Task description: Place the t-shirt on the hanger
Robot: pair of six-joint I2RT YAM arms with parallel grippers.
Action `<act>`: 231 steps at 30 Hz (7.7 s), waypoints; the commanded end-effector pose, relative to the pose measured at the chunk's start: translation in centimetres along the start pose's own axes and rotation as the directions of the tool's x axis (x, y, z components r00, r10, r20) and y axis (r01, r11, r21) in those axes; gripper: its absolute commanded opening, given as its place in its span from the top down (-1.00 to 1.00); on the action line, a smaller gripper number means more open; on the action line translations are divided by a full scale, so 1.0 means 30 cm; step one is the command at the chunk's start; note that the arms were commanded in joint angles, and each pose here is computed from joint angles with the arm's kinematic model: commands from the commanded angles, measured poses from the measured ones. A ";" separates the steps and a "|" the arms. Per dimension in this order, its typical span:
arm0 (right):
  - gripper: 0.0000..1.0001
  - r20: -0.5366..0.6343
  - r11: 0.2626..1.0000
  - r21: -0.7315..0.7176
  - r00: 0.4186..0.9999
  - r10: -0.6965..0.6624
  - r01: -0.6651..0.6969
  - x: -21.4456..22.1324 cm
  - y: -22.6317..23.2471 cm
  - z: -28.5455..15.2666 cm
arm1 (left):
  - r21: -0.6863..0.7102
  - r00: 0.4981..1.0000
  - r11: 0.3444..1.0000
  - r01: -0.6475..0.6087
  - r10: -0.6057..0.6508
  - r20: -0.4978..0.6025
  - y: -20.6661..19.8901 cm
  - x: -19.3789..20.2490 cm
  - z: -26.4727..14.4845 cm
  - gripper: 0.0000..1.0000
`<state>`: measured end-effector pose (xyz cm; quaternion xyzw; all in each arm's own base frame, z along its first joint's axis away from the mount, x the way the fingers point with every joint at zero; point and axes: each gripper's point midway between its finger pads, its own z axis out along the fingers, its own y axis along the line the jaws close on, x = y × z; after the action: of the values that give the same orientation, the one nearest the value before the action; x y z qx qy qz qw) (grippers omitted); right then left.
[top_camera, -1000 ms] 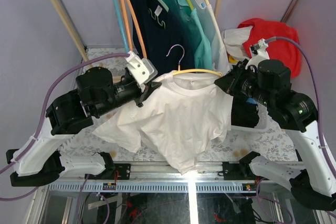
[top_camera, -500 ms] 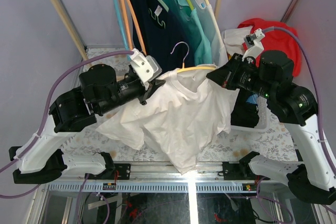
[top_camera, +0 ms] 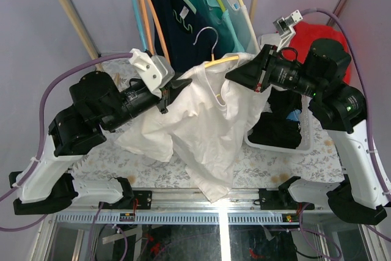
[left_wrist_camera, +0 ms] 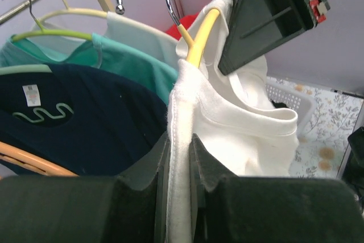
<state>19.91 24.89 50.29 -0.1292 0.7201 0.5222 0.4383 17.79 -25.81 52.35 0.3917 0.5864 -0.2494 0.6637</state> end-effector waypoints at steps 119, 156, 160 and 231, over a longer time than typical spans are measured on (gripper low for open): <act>0.15 -0.147 0.853 -0.342 0.874 -0.463 0.395 0.290 0.093 -0.250 | 0.344 0.989 0.936 0.067 -0.109 0.104 -0.191 -0.060 -0.270 1.00; 0.90 -0.057 0.845 -0.164 0.850 -0.523 0.509 0.201 0.044 -0.259 | 0.193 0.991 0.975 0.108 -0.121 0.057 -0.110 -0.019 -0.229 0.08; 0.91 -0.055 0.839 -0.200 0.849 -0.526 0.507 0.206 0.066 -0.264 | 0.176 0.996 0.981 0.080 -0.086 0.029 -0.100 -0.004 -0.203 -0.09; 1.00 0.321 0.879 -0.257 0.894 -0.314 0.401 -0.273 0.340 0.421 | -0.298 0.860 0.877 0.378 -0.214 0.462 0.320 -0.363 -0.651 -0.26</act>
<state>23.92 39.59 58.83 -0.2914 0.5533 0.5960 0.5038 12.48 -8.67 64.63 0.1373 0.5218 -0.3134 0.7814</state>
